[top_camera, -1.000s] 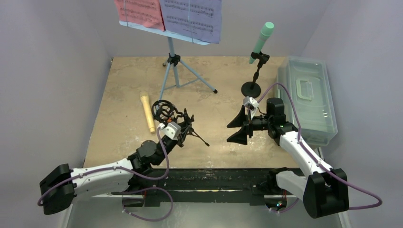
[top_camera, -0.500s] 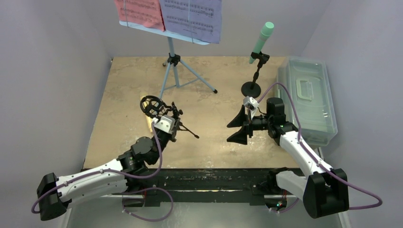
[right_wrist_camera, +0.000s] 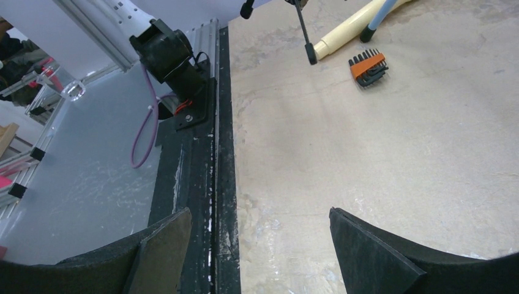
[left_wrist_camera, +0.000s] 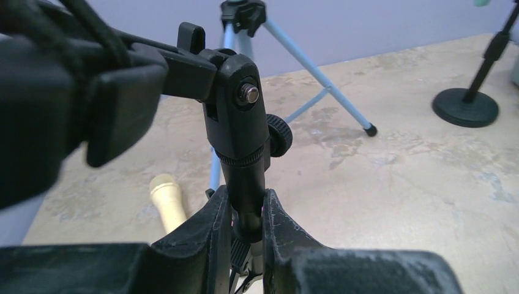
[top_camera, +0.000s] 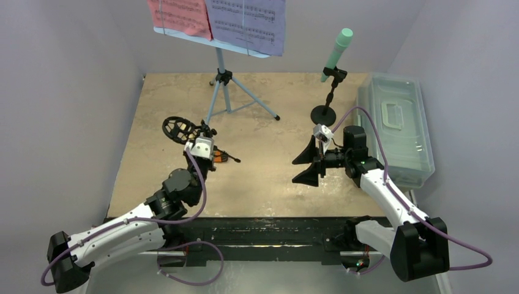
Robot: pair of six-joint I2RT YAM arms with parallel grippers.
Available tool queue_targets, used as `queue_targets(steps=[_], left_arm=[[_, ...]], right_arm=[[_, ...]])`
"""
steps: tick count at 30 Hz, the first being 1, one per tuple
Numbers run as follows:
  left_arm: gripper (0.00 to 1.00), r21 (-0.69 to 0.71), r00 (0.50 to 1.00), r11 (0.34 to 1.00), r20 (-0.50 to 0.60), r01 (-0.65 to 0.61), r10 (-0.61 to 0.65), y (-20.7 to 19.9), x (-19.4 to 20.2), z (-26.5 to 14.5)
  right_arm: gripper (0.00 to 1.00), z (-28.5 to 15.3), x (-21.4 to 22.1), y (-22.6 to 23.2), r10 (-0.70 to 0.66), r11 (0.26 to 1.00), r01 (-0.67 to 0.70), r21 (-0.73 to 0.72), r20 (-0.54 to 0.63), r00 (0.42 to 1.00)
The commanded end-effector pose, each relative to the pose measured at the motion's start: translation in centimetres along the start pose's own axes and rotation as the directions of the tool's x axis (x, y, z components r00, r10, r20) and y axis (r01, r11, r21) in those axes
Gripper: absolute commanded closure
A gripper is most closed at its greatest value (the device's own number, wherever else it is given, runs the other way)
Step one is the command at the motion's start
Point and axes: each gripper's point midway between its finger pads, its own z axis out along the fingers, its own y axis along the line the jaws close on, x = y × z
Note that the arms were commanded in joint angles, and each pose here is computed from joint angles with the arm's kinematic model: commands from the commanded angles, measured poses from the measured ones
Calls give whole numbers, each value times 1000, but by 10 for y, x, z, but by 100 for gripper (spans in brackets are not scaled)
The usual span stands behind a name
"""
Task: Pack up the instrument practice props
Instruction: Pick up the microphone stand at the center of the board.
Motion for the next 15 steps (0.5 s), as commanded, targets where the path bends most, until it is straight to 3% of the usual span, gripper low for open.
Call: queue_targets(steps=[1, 15], left_arm=[[100, -104, 997, 993, 59, 62, -56, 26, -31, 8], [100, -278, 993, 956, 88, 95, -73, 79, -45, 35]], right_arm=[[13, 0, -16, 7, -55, 998, 55, -30, 15, 998], [13, -2, -20, 14, -71, 996, 72, -44, 24, 997]])
